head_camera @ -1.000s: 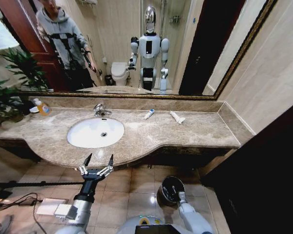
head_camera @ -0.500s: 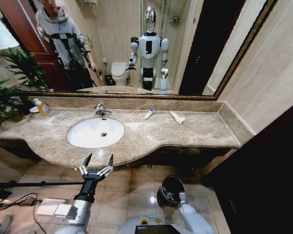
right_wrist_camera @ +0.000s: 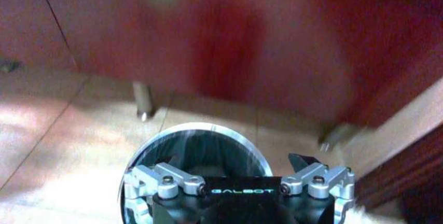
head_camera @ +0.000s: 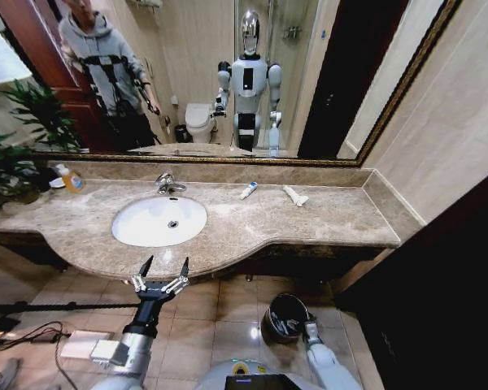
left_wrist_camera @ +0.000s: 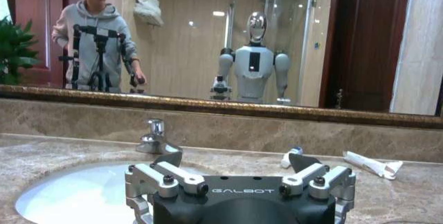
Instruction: Pick up the trash from the sink and place it in the trash bin.
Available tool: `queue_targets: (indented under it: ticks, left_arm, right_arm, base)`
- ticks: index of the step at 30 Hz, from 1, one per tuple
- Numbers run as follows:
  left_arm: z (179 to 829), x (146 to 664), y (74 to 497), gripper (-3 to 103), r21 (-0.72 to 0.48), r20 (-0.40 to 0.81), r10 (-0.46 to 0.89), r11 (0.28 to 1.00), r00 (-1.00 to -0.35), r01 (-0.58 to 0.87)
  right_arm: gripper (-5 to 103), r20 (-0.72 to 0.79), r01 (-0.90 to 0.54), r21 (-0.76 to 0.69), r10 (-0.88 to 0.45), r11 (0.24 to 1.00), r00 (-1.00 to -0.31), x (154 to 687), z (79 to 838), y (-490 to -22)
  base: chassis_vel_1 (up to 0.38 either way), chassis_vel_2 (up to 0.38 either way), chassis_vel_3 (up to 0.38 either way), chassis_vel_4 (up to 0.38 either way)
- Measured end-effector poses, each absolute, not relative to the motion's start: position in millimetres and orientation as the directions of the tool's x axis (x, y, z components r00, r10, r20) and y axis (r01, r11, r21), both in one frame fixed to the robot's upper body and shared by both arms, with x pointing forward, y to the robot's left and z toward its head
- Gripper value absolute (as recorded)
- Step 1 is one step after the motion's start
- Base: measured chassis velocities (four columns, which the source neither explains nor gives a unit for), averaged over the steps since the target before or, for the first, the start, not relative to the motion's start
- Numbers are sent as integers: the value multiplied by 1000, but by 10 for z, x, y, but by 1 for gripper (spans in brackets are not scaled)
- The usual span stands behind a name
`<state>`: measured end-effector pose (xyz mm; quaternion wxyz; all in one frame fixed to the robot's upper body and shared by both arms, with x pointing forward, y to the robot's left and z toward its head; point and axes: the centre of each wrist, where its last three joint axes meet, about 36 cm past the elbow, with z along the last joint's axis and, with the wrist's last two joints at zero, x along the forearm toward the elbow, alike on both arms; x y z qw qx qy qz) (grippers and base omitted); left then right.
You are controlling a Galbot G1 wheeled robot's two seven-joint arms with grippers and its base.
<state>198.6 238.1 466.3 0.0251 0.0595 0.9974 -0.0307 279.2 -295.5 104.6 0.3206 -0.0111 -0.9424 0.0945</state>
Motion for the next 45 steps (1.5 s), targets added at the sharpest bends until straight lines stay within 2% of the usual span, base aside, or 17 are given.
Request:
queue_targets:
  ticks: [6,8,9,13,19,23,31,45]
  left_arm:
    - [4663,1986,2381,100,-58,-54,117,991,-992,120]
    - [4663,1986,2381,100,-58,-54,117,991,-992,120]
    - [4663,1986,2381,100,-58,-54,117,991,-992,120]
    - [4663,1986,2381,100,-58,-54,117,991,-992,120]
    - [4663,1986,2381,100,-58,-54,117,991,-992,120]
    - [4663,1986,2381,100,-58,-54,117,991,-992,120]
    - [4663,1986,2381,100,-58,-54,117,991,-992,120]
    - [4663,1986,2381,100,-58,-54,117,991,-992,120]
  right_arm:
    - [100,500,-37,-237,89,971,-861,2700,1406,-2955]
    - [100,419,-35,-277,88,960,-904,2656,1706,-2989]
    - [100,419,-35,-277,88,960,-904,2656,1706,-2989]
    - [100,259,6,-334,98,942,-961,2593,2265,-3064]
    - [100,204,1,-359,79,933,-976,2245,2704,-3142]
    - [100,155,27,-322,81,946,-985,2112,2981,-3064]
    - [100,79,23,-244,44,969,-996,2235,3444,-2734]
    - [100,11,-57,-9,-56,998,-998,3086,4241,-2582]
  base:
    - [0,0,0,0]
    - [0,0,0,0]
    - [0,0,0,0]
    - [0,0,0,0]
    - [0,0,0,0]
    - [0,0,0,0]
    - [0,0,0,0]
    - [0,0,0,0]
